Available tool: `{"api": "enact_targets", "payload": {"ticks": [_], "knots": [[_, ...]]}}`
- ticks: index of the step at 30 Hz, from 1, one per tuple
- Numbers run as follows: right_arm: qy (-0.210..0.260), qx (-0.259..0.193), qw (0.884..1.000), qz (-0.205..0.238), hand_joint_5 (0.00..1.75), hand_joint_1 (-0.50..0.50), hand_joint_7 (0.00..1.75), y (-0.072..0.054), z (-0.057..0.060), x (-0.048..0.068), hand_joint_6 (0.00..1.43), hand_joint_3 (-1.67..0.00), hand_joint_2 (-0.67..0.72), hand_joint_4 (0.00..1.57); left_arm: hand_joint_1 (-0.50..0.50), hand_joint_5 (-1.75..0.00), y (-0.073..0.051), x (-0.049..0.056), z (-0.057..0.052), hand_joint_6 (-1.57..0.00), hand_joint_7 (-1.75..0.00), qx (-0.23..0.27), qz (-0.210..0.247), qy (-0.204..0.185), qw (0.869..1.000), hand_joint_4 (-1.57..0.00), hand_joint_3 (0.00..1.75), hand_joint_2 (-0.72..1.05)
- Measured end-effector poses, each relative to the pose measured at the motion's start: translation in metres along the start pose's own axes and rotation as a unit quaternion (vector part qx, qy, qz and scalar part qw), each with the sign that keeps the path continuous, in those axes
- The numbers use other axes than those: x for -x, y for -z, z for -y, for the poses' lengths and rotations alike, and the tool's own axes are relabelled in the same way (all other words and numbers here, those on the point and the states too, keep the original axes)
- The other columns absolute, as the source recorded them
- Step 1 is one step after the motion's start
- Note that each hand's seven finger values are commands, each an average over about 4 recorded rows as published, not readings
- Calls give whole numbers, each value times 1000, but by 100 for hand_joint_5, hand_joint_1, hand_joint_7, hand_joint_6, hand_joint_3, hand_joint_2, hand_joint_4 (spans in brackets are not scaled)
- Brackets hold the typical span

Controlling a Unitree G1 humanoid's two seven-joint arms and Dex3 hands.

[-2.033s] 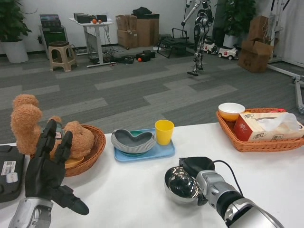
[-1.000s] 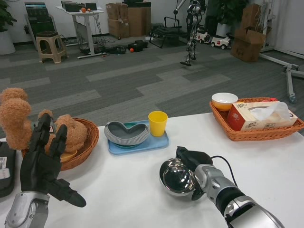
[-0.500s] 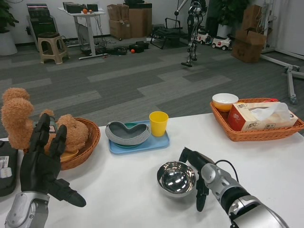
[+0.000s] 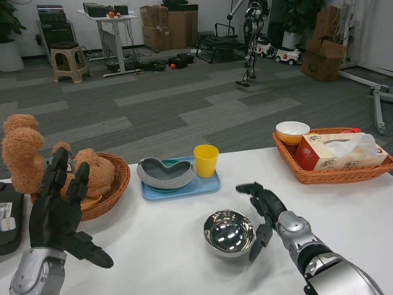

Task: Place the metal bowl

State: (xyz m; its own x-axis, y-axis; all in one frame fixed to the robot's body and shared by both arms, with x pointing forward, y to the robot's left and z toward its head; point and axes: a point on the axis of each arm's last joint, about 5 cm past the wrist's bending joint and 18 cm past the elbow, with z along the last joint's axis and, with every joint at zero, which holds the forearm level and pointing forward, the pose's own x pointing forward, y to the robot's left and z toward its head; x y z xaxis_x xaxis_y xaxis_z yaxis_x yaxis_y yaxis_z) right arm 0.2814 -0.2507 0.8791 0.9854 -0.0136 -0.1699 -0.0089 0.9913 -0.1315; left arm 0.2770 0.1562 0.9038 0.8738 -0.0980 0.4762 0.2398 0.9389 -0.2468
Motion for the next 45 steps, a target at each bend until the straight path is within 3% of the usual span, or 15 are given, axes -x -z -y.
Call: {"api": "enact_targets", "payload": {"ticks": [5, 9, 16, 24, 30, 45], "knots": [[-2, -89, 990, 106, 0, -46, 16, -19, -1, 4, 0, 0, 66, 0, -50, 0, 0, -1, -1, 0, 0, 10, 2, -1, 1000, 0, 0, -55], [-14, -156, 972, 177, 0, -46, 14, -31, -2, 10, 0, 0, 66, 0, -50, 0, -1, -1, -3, 0, 0, 24, 7, -9, 1000, 0, 0, -55], [-36, -161, 948, 274, 0, -48, 14, -58, -8, 16, 0, 0, 66, 0, -50, 0, -4, -1, -6, 0, 0, 42, 22, -13, 999, 0, 0, -50], [-25, -129, 942, 307, 0, -50, 14, -65, -23, 18, 0, 0, 60, 0, -50, 0, -17, 10, -23, 0, 0, 45, 63, -50, 996, 0, 0, -46], [4, -118, 933, 339, 0, -50, 14, -67, -29, 20, 0, 0, 60, 0, -50, 0, -33, 17, -38, 0, 0, 22, 77, -47, 996, 0, 0, -46], [32, -129, 921, 366, 0, -50, 14, -68, -30, 22, 0, 0, 65, 0, -50, 0, -35, 16, -38, 0, 0, 22, 58, -21, 998, 0, 0, -39]]}}
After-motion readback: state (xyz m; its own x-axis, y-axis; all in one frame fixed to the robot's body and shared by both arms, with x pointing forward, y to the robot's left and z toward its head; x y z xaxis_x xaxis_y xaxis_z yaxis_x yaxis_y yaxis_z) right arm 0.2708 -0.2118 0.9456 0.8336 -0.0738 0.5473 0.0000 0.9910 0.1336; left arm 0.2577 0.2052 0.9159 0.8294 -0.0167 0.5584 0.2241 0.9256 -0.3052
